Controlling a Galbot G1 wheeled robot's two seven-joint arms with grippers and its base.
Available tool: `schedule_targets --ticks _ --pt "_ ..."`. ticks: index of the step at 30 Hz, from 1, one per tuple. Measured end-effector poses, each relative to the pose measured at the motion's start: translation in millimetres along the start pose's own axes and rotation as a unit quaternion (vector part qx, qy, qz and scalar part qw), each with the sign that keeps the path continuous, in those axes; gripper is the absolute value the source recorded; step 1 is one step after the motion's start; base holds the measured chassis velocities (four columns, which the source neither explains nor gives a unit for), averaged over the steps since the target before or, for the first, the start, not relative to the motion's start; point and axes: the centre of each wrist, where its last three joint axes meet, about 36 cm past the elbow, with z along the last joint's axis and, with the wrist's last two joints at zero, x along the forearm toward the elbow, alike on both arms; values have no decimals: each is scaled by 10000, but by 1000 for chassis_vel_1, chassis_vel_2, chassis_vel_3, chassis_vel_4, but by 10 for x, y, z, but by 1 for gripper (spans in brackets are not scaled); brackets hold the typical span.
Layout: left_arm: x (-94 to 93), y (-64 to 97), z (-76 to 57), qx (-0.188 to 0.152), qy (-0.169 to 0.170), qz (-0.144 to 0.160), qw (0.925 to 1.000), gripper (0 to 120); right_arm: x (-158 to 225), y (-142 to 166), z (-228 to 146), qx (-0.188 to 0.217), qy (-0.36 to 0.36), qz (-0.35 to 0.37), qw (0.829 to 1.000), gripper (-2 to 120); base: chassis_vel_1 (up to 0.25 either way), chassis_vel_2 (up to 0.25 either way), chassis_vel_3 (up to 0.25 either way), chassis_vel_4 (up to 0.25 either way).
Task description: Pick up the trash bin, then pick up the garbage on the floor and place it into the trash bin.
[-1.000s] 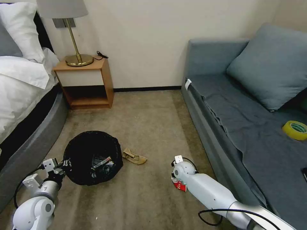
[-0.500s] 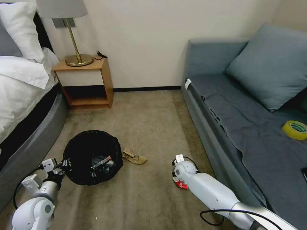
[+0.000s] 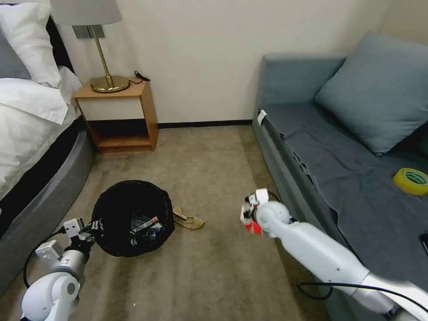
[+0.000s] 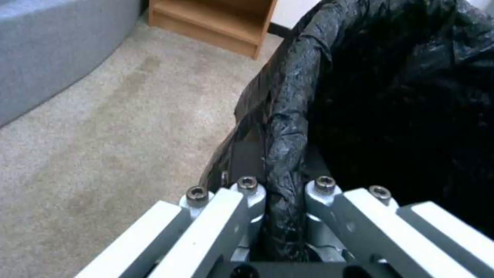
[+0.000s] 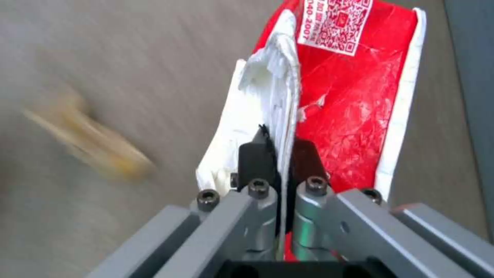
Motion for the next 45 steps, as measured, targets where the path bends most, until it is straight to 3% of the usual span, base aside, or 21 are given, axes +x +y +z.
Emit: schedule_targets --ticks 4,8,14,18,23,39,45 --pt "6 -44 14 -16 27 36 10000 4 314 215 -232 -77 -576 -636 9963 0 0 0 0 0" --pt "17 -104 9 -10 42 73 10000 4 695 598 -433 -231 -999 -1573 9822 0 0 0 0 0" --pt "31 -134 -11 -13 26 84 10000 4 935 933 -554 -170 -1241 -2172 9681 0 0 0 0 0" --pt "59 -162 -60 13 -14 80 10000 4 1181 1777 -525 29 -1130 -3252 9389 0 0 0 0 0" --pt "81 -149 -86 54 -24 57 10000 4 1073 2154 -300 256 -875 -3486 9328 0 0 0 0 0" --pt "108 -70 -93 130 12 15 9999 4 747 2441 213 686 -368 -3357 9387 1 0 0 0 0" --pt "94 -82 -86 147 24 47 9999 4 750 2442 230 708 -360 -3298 9407 20 0 0 0 0"
